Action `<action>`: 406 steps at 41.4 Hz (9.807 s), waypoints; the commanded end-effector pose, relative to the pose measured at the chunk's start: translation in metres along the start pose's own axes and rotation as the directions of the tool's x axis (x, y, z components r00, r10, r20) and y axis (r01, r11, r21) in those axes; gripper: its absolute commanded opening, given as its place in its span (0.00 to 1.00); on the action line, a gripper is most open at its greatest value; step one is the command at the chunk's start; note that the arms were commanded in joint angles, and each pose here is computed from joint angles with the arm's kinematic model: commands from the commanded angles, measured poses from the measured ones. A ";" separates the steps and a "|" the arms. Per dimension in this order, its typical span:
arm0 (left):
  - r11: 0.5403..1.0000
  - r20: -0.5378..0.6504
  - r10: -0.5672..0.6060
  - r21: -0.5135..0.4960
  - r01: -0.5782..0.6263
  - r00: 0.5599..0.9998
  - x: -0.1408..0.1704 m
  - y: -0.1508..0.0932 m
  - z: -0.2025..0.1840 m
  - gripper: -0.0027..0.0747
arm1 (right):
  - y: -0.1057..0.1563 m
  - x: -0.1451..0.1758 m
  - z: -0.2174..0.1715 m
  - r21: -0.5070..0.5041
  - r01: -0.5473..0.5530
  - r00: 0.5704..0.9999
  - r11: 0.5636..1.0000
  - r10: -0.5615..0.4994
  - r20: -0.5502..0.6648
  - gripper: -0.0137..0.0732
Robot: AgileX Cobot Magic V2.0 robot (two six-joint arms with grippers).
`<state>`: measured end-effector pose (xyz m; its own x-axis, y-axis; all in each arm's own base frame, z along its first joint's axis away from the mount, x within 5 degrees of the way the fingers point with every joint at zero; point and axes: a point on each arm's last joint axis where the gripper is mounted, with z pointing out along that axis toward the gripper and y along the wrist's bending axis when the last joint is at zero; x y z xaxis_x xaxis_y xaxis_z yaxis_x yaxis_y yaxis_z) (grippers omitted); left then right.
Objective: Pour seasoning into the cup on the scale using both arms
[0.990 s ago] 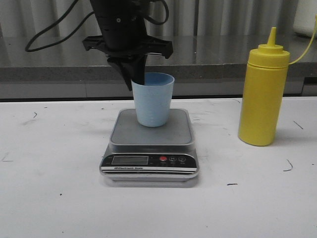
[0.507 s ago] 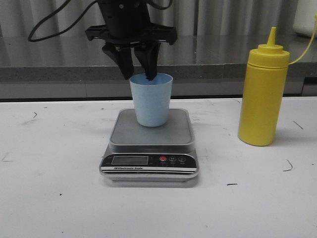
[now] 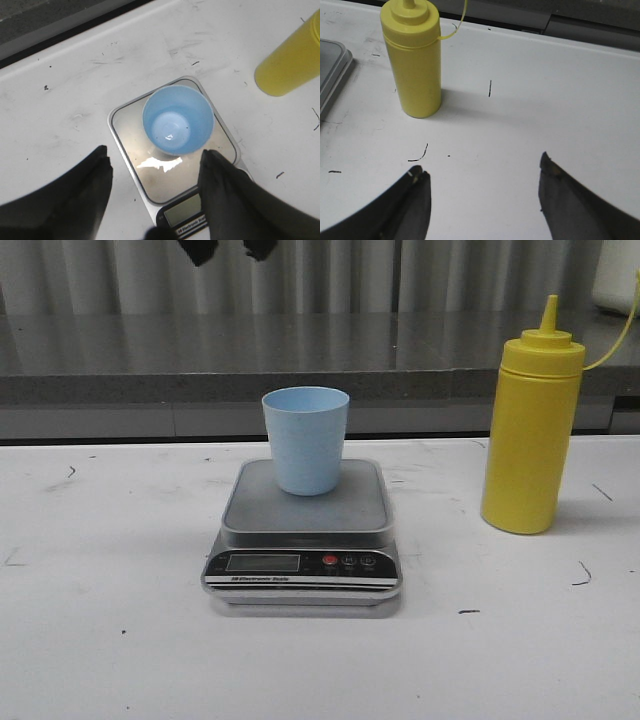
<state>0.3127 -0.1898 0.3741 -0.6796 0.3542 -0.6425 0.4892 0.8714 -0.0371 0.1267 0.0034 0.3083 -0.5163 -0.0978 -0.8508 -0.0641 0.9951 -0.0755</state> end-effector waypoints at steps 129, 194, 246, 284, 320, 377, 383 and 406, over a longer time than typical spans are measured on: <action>0.999 0.408 0.036 0.004 -0.041 0.912 0.182 0.007 -0.154 0.53 | 0.057 0.045 0.211 -0.134 -0.069 0.861 0.989 0.127 0.492 0.92; 0.999 0.408 0.036 0.004 -0.041 0.912 0.182 0.007 -0.154 0.53 | 0.078 -0.074 0.182 -0.019 0.623 0.747 0.782 -0.587 0.313 0.58; 0.999 0.408 0.036 0.004 -0.041 0.912 0.182 0.007 -0.154 0.53 | 0.149 -0.183 0.195 0.299 0.894 -0.296 -0.333 -0.941 -0.165 0.51; 0.999 0.408 0.036 0.004 -0.041 0.912 0.182 0.007 -0.154 0.53 | 0.135 -0.182 0.187 0.318 0.899 0.336 0.300 -0.940 -0.064 0.51; 0.999 0.408 0.036 0.004 -0.041 0.912 0.182 0.007 -0.154 0.53 | 0.023 -0.072 0.210 -0.238 0.171 0.979 0.956 -0.138 0.148 0.51; 0.999 0.408 0.036 0.004 -0.041 0.912 0.182 0.007 -0.154 0.53 | 0.017 -0.027 0.251 -0.297 0.104 0.876 0.949 0.054 0.480 0.51; 0.999 0.408 0.036 0.004 -0.041 0.912 0.182 0.007 -0.154 0.53 | 0.018 -0.010 0.264 -0.254 0.145 0.852 0.956 0.010 0.524 0.51; 0.999 0.408 0.036 0.004 -0.041 0.912 0.182 0.007 -0.154 0.53 | 0.018 0.013 0.284 -0.235 0.119 0.826 0.965 0.036 0.563 0.69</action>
<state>0.1064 -0.0643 0.3606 -0.4527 0.2604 -0.8528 0.5121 0.8589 -0.0095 0.3576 0.0246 0.1165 -0.1219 -0.0719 -0.9899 -0.3338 0.9423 -0.0273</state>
